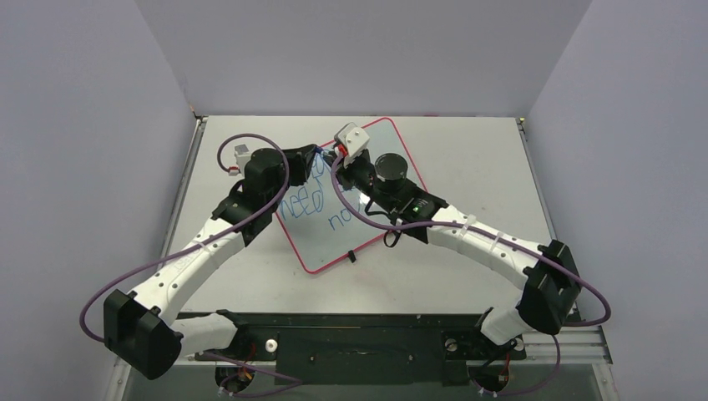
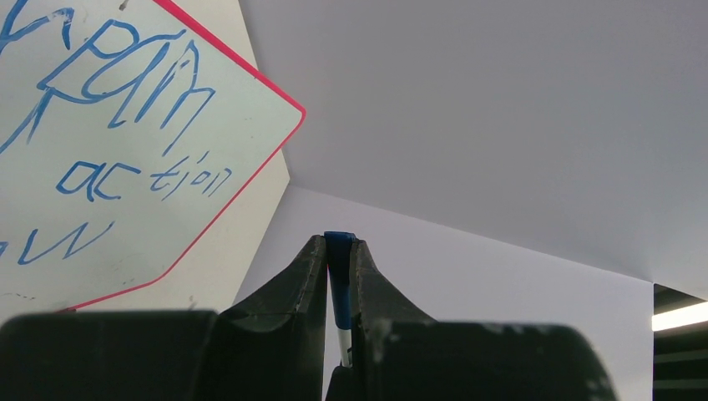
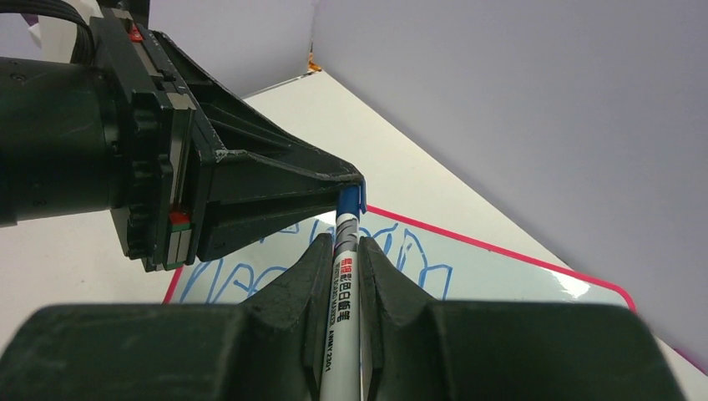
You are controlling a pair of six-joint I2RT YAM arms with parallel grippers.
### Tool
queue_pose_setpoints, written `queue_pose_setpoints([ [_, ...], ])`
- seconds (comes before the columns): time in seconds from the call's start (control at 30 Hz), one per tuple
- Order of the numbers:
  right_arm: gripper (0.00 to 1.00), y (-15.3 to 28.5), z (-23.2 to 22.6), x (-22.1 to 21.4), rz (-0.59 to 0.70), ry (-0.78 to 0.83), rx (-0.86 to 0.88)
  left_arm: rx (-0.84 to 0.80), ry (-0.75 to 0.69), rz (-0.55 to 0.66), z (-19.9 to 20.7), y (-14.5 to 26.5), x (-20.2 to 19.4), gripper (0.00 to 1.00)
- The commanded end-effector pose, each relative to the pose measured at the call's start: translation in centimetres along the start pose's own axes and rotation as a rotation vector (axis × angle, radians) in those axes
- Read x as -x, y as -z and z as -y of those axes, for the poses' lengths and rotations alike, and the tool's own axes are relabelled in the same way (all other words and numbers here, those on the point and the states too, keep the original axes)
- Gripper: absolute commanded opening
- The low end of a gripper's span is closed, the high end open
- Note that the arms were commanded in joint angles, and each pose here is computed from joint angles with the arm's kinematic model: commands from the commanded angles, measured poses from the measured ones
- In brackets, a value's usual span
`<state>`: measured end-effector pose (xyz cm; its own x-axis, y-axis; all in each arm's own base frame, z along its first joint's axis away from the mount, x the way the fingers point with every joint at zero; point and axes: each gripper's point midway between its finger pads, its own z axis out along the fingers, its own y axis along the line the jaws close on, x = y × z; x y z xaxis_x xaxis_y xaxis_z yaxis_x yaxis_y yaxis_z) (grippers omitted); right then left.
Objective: Write a sentence on the whiteboard
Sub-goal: Close the whiteboard marker at the center of the board.
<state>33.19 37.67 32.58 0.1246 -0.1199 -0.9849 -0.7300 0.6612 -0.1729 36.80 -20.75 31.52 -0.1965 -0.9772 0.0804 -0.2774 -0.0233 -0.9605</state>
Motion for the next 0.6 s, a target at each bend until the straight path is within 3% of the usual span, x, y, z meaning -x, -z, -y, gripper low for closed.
queue_pose_setpoints([
  [0.0,0.0,-0.4,-3.7,-1.9,-0.047,-0.05,0.097,-0.162,-0.022,-0.482,5.2,7.6,-10.1,0.0],
  [0.37,0.0,0.3,-1.6,-1.3,-0.035,-0.168,-0.021,-0.173,-0.031,-0.45,5.0,7.8,-9.3,0.0],
  [0.57,0.0,0.9,-0.7,-0.7,-0.019,-0.2,-0.065,-0.181,-0.04,-0.442,5.0,8.0,-9.1,0.2],
])
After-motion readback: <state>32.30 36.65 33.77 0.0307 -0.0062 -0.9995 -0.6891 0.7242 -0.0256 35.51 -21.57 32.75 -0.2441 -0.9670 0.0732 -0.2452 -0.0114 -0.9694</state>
